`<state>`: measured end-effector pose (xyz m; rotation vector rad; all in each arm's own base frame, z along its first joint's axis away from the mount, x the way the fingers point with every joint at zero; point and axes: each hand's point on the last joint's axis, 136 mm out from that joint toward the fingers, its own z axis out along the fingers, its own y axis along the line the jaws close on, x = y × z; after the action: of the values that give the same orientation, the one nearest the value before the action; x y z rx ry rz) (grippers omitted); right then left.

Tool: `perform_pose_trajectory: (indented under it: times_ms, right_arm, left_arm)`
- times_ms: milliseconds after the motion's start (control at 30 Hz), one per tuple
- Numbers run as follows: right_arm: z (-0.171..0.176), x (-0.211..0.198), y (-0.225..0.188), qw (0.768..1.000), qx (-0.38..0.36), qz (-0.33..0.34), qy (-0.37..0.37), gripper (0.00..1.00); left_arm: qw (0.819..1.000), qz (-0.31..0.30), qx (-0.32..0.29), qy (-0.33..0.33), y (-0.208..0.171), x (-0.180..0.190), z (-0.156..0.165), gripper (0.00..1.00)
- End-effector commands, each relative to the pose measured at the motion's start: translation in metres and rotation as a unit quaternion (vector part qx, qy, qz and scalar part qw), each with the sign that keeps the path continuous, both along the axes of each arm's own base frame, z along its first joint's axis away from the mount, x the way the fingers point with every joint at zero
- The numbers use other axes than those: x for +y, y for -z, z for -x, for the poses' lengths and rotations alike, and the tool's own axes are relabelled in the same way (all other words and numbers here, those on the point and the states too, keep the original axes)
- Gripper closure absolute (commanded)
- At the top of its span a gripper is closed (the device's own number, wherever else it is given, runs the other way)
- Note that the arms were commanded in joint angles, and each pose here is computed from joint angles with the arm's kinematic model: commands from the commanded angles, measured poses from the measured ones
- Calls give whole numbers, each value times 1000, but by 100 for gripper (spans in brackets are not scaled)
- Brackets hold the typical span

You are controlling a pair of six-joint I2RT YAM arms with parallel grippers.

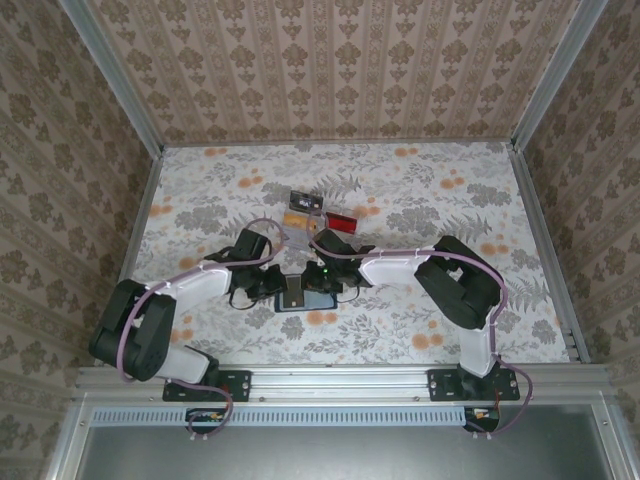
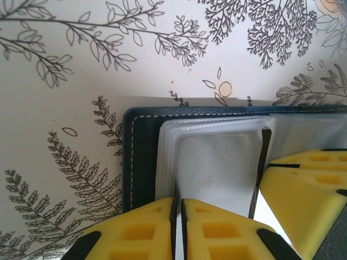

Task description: Take the credit cards out of the card holder

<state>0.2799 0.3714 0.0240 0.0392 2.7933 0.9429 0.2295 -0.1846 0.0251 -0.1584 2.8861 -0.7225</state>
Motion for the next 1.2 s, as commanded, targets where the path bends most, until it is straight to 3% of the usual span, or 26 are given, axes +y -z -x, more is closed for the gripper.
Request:
perform_pose_trajectory:
  times_ms: [0,300,467,600,1167]
  right_arm:
    - [4,-2,-2,1000,3,-5,-6,86]
    - [0,-16,-16,999,-30,17,4,79]
    - [0,-15,-23,999,-37,12,-5,78]
    - [4,-6,-20,1000,-24,-11,-16,80]
    - [7,-1,-2,1000,5,-6,-21,81]
  left_arm:
    - [1000,-19,12,10,10,3,6,86]
    - [1000,-23,14,14,12,3,7,87]
    - [1000,-4,-11,22,-9,-5,-3,85]
    - [999,-23,-33,24,-25,0,-12,84]
    - [999,-33,5,29,3,0,-6,91]
